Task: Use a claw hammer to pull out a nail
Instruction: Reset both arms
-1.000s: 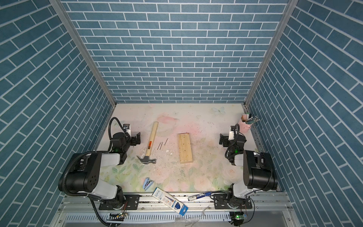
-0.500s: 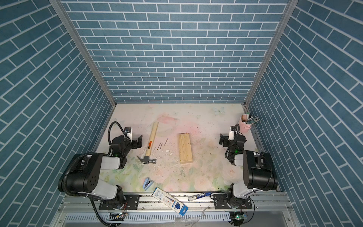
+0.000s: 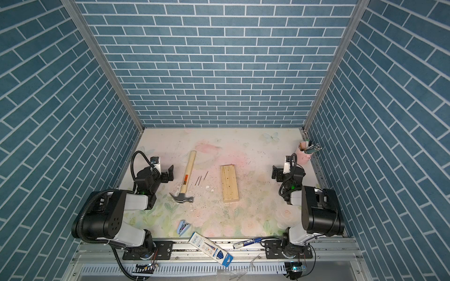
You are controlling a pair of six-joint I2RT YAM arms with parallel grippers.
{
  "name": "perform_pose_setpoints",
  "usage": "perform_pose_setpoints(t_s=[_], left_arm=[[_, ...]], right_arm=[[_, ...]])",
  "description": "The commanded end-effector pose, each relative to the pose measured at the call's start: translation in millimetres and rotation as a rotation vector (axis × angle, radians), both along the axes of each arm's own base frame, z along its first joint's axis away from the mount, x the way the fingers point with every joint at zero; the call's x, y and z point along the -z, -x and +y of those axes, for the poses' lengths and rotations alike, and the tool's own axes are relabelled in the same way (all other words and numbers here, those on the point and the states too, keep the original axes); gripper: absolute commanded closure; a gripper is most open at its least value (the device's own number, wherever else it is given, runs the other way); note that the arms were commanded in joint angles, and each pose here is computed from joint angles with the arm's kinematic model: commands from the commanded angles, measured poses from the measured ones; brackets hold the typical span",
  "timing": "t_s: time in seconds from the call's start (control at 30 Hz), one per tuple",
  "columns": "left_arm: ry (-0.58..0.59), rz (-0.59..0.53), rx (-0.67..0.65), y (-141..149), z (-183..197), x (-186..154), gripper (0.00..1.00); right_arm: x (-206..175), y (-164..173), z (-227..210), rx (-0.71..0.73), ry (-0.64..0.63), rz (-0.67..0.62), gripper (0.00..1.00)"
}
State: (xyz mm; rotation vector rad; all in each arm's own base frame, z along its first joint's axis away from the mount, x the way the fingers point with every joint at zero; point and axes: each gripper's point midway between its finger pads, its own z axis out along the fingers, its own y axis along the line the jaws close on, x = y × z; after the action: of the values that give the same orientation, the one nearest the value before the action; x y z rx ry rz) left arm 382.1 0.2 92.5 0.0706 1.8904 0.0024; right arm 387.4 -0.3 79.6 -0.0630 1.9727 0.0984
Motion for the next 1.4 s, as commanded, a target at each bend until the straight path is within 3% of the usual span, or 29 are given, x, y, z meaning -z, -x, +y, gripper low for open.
perform_pose_setpoints(t_s=[0.0, 1.37], left_arm=[[0.005, 0.016, 0.039, -9.8, -4.5, -3.6, 0.01], [0.004, 0.025, 0.054, -10.6, -6.8, -3.2, 0.01]], right_arm=[[-8.5, -6.4, -2.9, 0.011, 0.002, -0.027, 0.01], [-8.3, -6.7, -2.5, 0.013, 0.005, -0.024, 0.01]])
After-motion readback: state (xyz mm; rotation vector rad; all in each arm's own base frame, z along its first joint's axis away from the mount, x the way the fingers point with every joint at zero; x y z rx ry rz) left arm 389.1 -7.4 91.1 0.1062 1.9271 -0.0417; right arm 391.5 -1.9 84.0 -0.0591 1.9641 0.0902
